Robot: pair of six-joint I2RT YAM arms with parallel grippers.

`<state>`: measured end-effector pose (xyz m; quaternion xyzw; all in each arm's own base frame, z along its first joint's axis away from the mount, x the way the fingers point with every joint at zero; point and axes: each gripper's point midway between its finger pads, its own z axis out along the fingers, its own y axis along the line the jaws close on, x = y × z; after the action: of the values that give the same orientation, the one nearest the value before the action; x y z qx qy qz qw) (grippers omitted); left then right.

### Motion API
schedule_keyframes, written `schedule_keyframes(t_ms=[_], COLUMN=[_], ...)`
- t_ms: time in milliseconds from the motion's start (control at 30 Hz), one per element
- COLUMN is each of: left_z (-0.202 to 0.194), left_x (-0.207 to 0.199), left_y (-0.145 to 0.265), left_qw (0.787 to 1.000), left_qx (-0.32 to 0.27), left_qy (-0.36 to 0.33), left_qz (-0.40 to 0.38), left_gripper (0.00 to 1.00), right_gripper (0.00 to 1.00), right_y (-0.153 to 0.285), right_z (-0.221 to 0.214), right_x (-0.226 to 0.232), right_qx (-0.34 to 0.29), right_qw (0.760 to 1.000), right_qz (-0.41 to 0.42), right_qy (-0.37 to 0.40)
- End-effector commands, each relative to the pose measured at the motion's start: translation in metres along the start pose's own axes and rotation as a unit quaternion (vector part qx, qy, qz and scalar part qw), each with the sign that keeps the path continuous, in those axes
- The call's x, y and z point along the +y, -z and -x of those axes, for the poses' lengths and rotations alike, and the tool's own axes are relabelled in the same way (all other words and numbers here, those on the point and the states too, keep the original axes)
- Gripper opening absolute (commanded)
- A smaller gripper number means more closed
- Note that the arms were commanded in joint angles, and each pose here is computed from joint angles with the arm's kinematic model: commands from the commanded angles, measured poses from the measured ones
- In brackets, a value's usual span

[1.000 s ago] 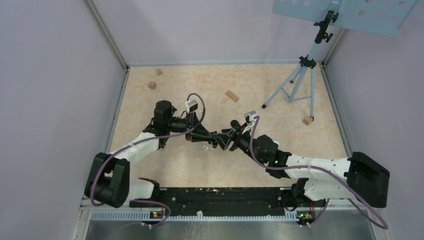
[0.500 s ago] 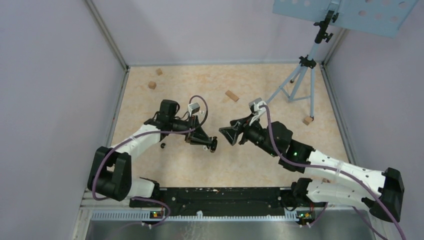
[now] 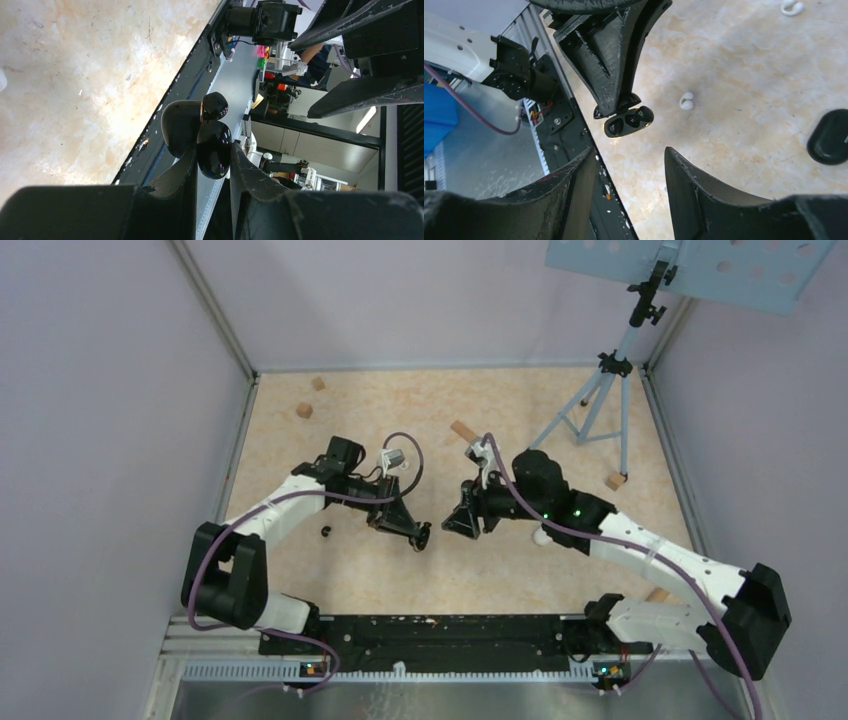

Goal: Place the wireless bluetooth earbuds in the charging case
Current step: Pick up the right earbud from the right side groove of the charging case.

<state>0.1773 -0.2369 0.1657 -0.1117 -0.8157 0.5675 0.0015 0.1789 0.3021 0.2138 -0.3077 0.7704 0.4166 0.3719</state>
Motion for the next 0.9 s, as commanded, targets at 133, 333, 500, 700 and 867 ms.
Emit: schedule_keyframes(t_ms=[133,333,500,700,867], left_z=[0.003,0.005,0.005,0.003,0.004], left_x=[-0.008,-0.013,-0.013,-0.011,-0.011], left_y=[0.002,0.003,0.003,0.002,0.002], left_qw=[1.0,0.999,0.999,1.0,1.0], left_qx=[0.002,0.001,0.001,0.004,0.003], left_qy=[-0.027,-0.032,-0.032,-0.028,-0.029], left_qz=[-0.005,-0.01,-0.012,-0.011,-0.011], left_gripper=[0.0,0.0,0.0,0.0,0.0], right_gripper=[0.52,0.5,0.46,0.43,0.39], right_y=[-0.023,-0.037,-0.046,-0.057,-0.061], right_z=[0.026,0.022,0.02,0.017,0.014], right_x=[0.019,0.016,0.014,0.009,0.01], right_qx=[-0.002,0.009,0.009,0.022,0.023], right_qw=[0.997,0.997,0.997,0.997,0.997], right_qz=[0.068,0.077,0.075,0.073,0.077], right_qy=[0.033,0.025,0.013,0.007,0.003])
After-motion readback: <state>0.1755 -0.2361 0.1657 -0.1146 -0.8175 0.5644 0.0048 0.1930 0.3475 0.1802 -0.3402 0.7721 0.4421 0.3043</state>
